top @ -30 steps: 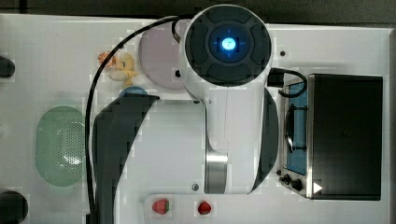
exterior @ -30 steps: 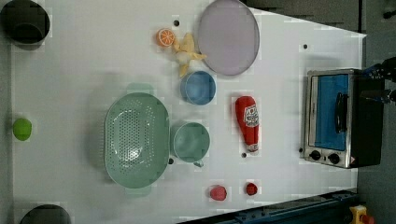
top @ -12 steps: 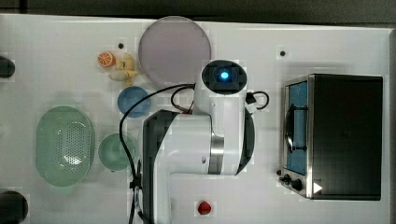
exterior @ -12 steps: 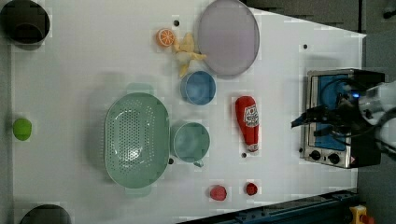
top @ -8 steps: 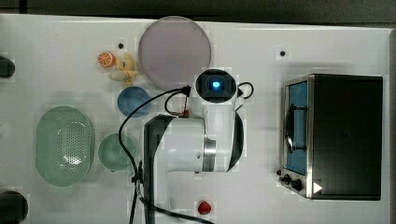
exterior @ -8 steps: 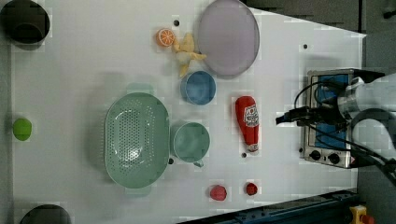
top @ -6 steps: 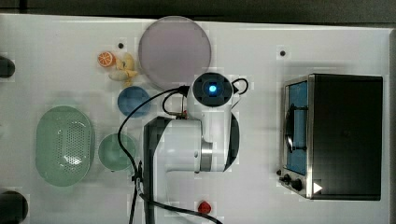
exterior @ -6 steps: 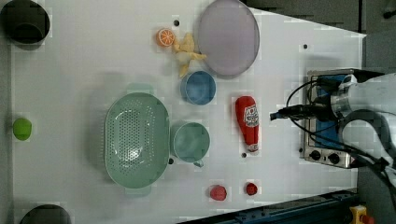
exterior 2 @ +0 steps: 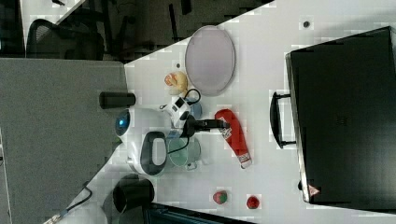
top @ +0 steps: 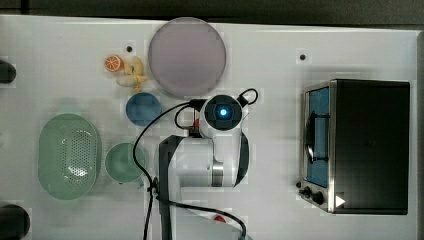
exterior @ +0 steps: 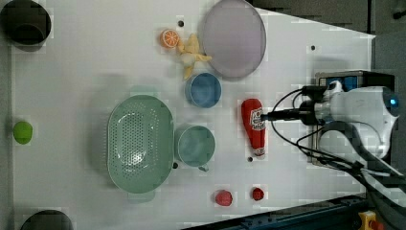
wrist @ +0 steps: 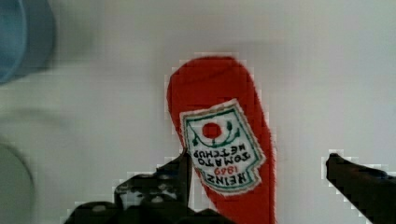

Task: Pick Ketchup from the table and place it in strainer.

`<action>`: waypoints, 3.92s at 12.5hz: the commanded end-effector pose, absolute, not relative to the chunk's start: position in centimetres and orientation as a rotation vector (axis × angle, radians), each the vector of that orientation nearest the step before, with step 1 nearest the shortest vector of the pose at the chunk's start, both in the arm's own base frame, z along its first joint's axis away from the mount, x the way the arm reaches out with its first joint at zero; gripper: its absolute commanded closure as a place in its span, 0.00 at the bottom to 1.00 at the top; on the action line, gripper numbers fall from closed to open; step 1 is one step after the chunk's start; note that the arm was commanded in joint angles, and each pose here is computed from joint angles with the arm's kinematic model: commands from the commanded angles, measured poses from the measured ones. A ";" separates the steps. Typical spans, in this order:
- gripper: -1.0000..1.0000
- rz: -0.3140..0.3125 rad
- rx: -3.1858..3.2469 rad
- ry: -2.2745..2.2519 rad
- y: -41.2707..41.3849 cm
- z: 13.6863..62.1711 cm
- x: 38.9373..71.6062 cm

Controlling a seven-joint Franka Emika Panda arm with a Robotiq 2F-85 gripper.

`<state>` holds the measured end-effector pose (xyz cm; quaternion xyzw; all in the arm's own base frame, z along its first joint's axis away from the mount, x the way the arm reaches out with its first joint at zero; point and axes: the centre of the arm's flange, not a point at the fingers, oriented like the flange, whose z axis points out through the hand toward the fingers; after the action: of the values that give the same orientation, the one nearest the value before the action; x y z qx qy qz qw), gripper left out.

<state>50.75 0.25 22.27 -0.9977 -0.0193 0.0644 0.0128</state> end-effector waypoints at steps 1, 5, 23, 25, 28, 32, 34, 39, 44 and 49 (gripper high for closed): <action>0.00 0.211 -3.124 -0.242 1.2 19.3 50.2; 0.00 0.242 -3.122 -0.295 1.6 15.9 49.6; 0.37 0.070 -3.105 -0.320 12.2 42.7 49.6; 0.37 0.061 -3.080 -0.249 17.5 43.5 48.8; 0.37 0.096 -3.094 -0.019 24.8 42.0 46.5; 0.37 0.066 -3.003 0.098 33.3 36.7 44.9; 0.37 0.034 -2.915 0.145 36.0 33.5 45.0; 0.12 0.115 -2.805 0.198 39.0 24.3 44.8; 0.00 0.040 -2.763 0.346 40.4 30.1 46.0; 0.00 0.059 -2.959 0.472 34.6 43.0 46.5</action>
<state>45.40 35.23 39.61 -0.9912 0.1093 0.0428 0.0615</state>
